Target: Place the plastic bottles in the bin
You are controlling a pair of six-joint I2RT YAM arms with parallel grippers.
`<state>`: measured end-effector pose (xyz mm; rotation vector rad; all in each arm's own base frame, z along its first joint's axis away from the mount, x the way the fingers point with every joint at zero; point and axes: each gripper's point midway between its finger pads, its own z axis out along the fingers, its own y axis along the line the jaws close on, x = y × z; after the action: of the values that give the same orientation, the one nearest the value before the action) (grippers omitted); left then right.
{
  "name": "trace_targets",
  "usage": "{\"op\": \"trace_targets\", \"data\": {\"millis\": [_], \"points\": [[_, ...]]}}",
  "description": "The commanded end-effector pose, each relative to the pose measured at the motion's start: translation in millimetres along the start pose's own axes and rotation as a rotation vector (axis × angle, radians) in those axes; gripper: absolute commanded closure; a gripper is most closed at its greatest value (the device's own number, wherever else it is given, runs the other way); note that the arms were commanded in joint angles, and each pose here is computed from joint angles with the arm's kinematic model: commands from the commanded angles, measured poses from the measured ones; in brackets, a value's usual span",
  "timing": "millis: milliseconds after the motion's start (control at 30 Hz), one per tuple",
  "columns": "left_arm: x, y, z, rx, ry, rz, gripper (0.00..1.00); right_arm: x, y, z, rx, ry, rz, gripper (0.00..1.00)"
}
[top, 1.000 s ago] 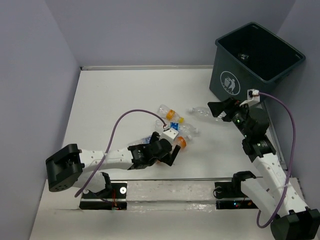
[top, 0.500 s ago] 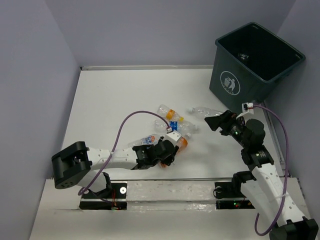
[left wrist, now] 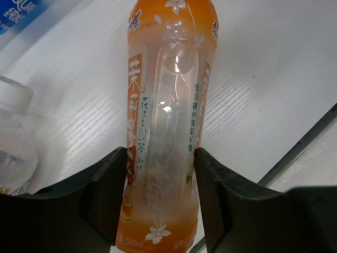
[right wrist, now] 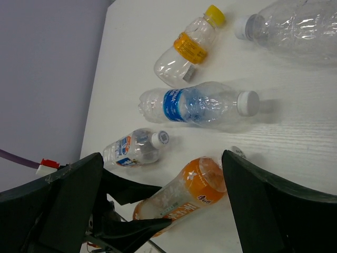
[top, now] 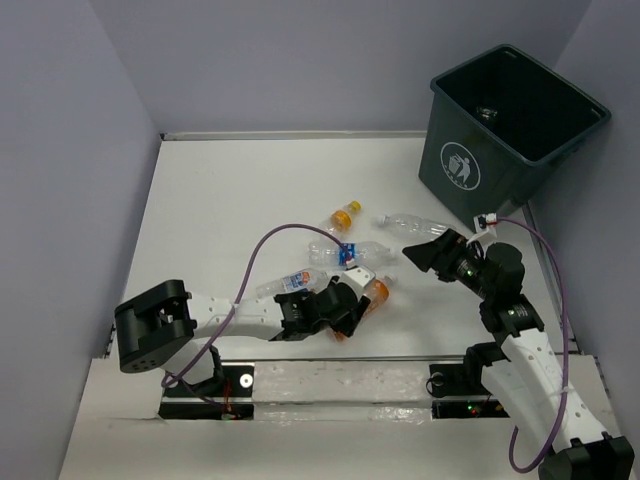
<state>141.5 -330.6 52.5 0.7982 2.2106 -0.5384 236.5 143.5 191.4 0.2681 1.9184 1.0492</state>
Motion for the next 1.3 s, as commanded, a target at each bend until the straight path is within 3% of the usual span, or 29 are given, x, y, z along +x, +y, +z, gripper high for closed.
{"op": "trace_targets", "data": {"millis": [0, 100, 200, 233, 267, 467, 633, 800, 1033, 1133, 1200, 1233, 1267], "points": [[11.9, -0.5, 2.9, -0.015, 0.037, 0.011, 0.39, 0.7, 11.4, -3.1, -0.042, 0.008, -0.007, 0.0], [9.1, -3.5, 2.8, -0.001, 0.027, 0.01, 0.39, 4.0, 10.1, -3.6, -0.04, 0.02, -0.004, 0.0], [1.4, -8.3, 0.7, 0.022, 0.001, 0.001, 0.49, 6.4, 9.5, -4.7, -0.038, 0.031, -0.004, 0.0], [-3.5, -10.2, -1.9, 0.032, -0.016, -0.007, 0.6, 8.8, 8.9, -5.9, -0.036, 0.039, -0.001, 0.0], [-6.9, -11.2, -4.1, 0.038, -0.027, -0.013, 0.65, 9.7, 8.6, -6.5, -0.035, 0.042, -0.001, 0.0], [-51.9, -28.4, -38.4, 0.158, -0.202, -0.094, 0.75, 18.8, 11.2, -12.9, -0.046, 0.087, -0.007, 0.0], [-81.0, -46.3, -66.6, 0.303, -0.351, -0.178, 0.76, 32.5, 20.7, -15.5, -0.113, 0.175, -0.018, 0.0], [-91.4, -56.0, -69.3, 0.346, -0.379, -0.169, 0.77, 44.7, 54.3, -18.0, -0.322, 0.27, -0.012, 0.0], [-110.3, -60.9, -72.8, 0.352, -0.428, -0.148, 0.79, 45.9, 70.5, -17.5, -0.381, 0.293, -0.027, 0.01], [-124.0, -60.1, -73.9, 0.329, -0.46, -0.149, 0.78, 44.4, 76.6, -13.8, -0.401, 0.305, -0.014, 0.11], [-132.0, -52.8, -75.2, 0.287, -0.488, -0.157, 0.75, 39.3, 76.4, -9.9, -0.384, 0.287, -0.012, 0.32], [-133.7, -50.3, -76.4, 0.275, -0.495, -0.161, 0.71, 35.5, 77.6, -8.5, -0.38, 0.273, -0.014, 0.4], [-135.3, -46.8, -77.1, 0.255, -0.498, -0.165, 0.55, 30.4, 79.8, -7.5, -0.377, 0.252, -0.021, 0.46]]}}
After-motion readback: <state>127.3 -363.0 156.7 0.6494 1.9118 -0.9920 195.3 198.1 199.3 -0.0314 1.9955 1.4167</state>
